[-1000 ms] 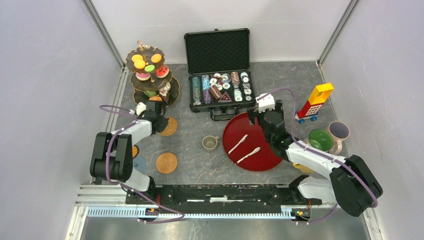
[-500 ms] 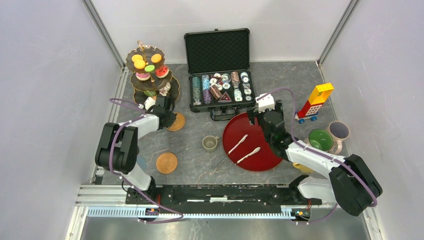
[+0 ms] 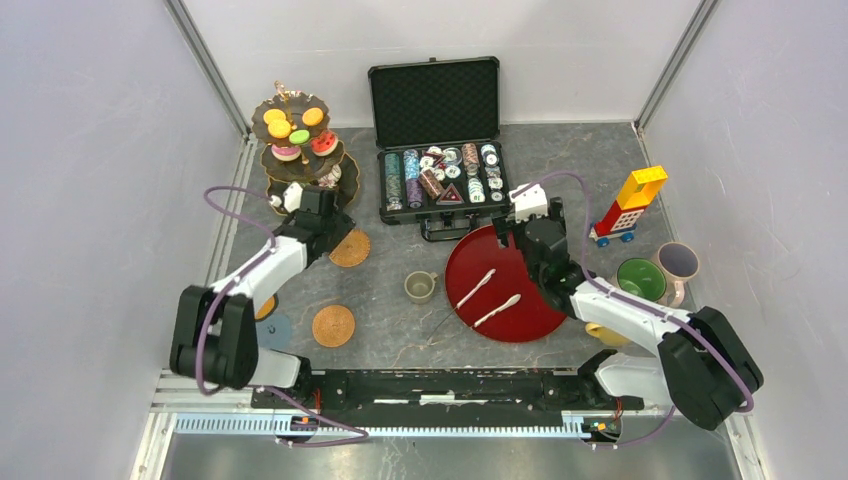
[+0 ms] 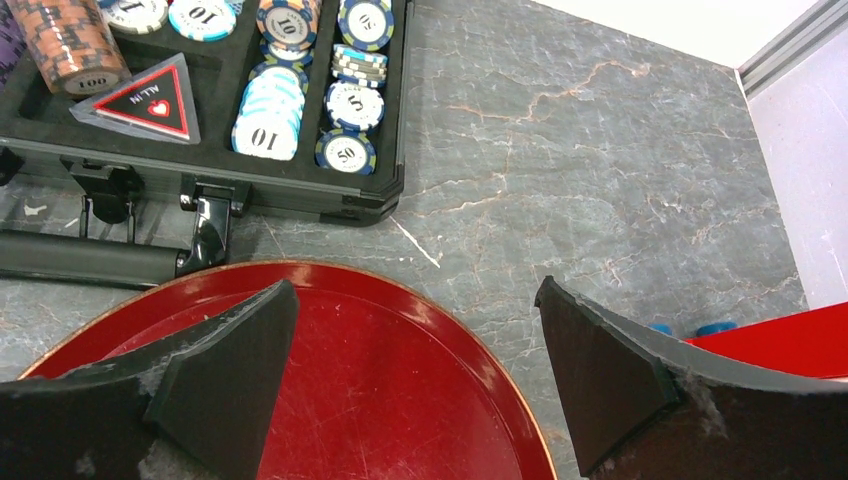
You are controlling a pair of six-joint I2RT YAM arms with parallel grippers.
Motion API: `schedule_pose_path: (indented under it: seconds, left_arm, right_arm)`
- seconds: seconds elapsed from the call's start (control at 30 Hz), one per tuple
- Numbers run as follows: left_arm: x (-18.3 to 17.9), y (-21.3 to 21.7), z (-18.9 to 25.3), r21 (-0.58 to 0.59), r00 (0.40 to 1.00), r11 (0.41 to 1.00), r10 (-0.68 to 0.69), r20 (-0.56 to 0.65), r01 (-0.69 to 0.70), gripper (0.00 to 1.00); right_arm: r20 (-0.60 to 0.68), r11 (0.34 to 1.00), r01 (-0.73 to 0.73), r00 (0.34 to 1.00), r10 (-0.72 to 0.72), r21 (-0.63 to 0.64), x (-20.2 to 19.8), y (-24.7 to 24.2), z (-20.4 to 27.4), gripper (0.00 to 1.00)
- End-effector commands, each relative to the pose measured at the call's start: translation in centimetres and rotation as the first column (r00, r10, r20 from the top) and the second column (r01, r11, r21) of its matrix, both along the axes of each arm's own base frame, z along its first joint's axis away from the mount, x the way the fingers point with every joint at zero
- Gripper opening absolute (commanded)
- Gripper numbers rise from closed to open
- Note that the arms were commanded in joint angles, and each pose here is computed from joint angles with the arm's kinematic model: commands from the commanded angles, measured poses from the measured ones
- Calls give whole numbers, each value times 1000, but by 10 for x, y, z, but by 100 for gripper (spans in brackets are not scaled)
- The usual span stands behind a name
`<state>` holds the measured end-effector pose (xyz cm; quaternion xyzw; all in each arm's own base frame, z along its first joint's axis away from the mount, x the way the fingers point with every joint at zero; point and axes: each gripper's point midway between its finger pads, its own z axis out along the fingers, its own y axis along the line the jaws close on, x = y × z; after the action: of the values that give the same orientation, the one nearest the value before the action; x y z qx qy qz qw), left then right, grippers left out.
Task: Serve the afternoon tea
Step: Move the coaster to the center of the board, then pick up the cup at the center of the board.
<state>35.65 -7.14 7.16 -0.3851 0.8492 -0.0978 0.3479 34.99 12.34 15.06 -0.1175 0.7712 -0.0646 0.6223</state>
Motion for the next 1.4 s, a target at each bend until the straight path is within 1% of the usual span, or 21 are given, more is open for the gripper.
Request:
schedule_pose_path:
  seconds: [0.0, 0.1, 0.17, 0.2, 0.27, 0.33, 0.4, 0.5, 0.6, 0.67, 0.7, 0.77, 0.8, 0.87, 0.97, 1.1, 1.17, 1.2, 1.27, 1.3, 1.37]
  left_arm:
    - [0, -6, 59, 34, 983, 993, -119, 139, 115, 65]
    - [-9, -19, 99, 30, 950, 973, -231, 212, 230, 72]
    - [-17, -35, 126, 9, 905, 942, -324, 276, 335, 76]
    - [-22, -48, 140, -7, 868, 913, -385, 314, 407, 77]
    - [-32, -69, 170, -1, 778, 849, -484, 399, 529, 81]
    - [-43, -89, 198, 36, 687, 789, -557, 467, 614, 87]
    - [-56, -112, 222, 71, 594, 723, -616, 518, 688, 89]
    - [-75, -146, 256, 121, 436, 601, -690, 578, 790, 91]
    - [-94, -177, 279, 177, 275, 459, -753, 597, 871, 100]
    - [-105, -188, 288, 218, 182, 373, -786, 590, 902, 100]
    - [-108, -191, 289, 231, 157, 348, -796, 584, 909, 100]
    - [-112, -192, 284, 255, 120, 308, -821, 557, 917, 100]
    - [-113, -190, 279, 267, 116, 301, -833, 541, 916, 100]
    - [-113, -185, 266, 282, 133, 309, -853, 505, 909, 100]
    - [-116, -182, 251, 287, 136, 303, -865, 483, 909, 100]
    - [-116, -179, 249, 308, 138, 309, -871, 471, 900, 100]
    - [-114, -179, 246, 307, 145, 313, -873, 466, 899, 100]
    - [-114, -179, 245, 305, 147, 312, -874, 463, 900, 100]
    - [-114, -180, 243, 295, 146, 307, -875, 462, 905, 100]
    - [-114, -182, 242, 291, 143, 303, -874, 464, 908, 100]
    - [-115, -183, 242, 282, 136, 294, -872, 470, 913, 100]
  right_arm:
    - [43, 999, 11, 999, -13, 49, 13, 7, 33, 98]
    - [8, 1000, 7, 1000, -7, 25, 16, 11, 48, 98]
    - [-31, 1000, 13, 999, -13, 0, 15, 9, 58, 98]
    - [-51, 1000, 12, 999, -12, -13, 11, 7, 59, 98]
    - [-71, 1000, 1, 997, -2, -10, 0, 5, 63, 98]
    - [-102, 1000, 3, 995, -3, -2, -14, -3, 62, 98]
    - [-116, 999, 20, 993, -16, 37, -29, -10, 66, 98]
    - [-131, 998, 55, 990, -50, 37, -47, -28, 69, 98]
    - [-159, 989, 149, 976, -148, -5, -67, -55, 70, 98]
    - [-170, 971, 233, 956, -237, -47, -80, -77, 68, 98]
    - [-164, 956, 287, 942, -294, -65, -86, -89, 69, 98]
    - [-173, 928, 359, 912, -371, -97, -97, -108, 67, 98]
    - [-181, 913, 394, 895, -407, -104, -100, -117, 67, 98]
    - [-208, 869, 481, 844, -494, -113, -107, -136, 62, 98]
    - [-249, 802, 581, 764, -595, -137, -114, -163, 49, 98]
    - [-282, 744, 657, 697, -660, -119, -115, -186, 33, 99]
    - [-307, 713, 694, 661, -685, -97, -115, -197, 23, 93]
    - [-332, 705, 704, 648, -686, -82, -115, -200, 15, 87]
    - [-374, 690, 723, 630, -681, -38, -112, -202, 1, 69]
    - [-385, 676, 736, 620, -684, -16, -111, -202, -4, 64]
    - [-401, 648, 762, 591, -700, -9, -112, -204, -14, 62]
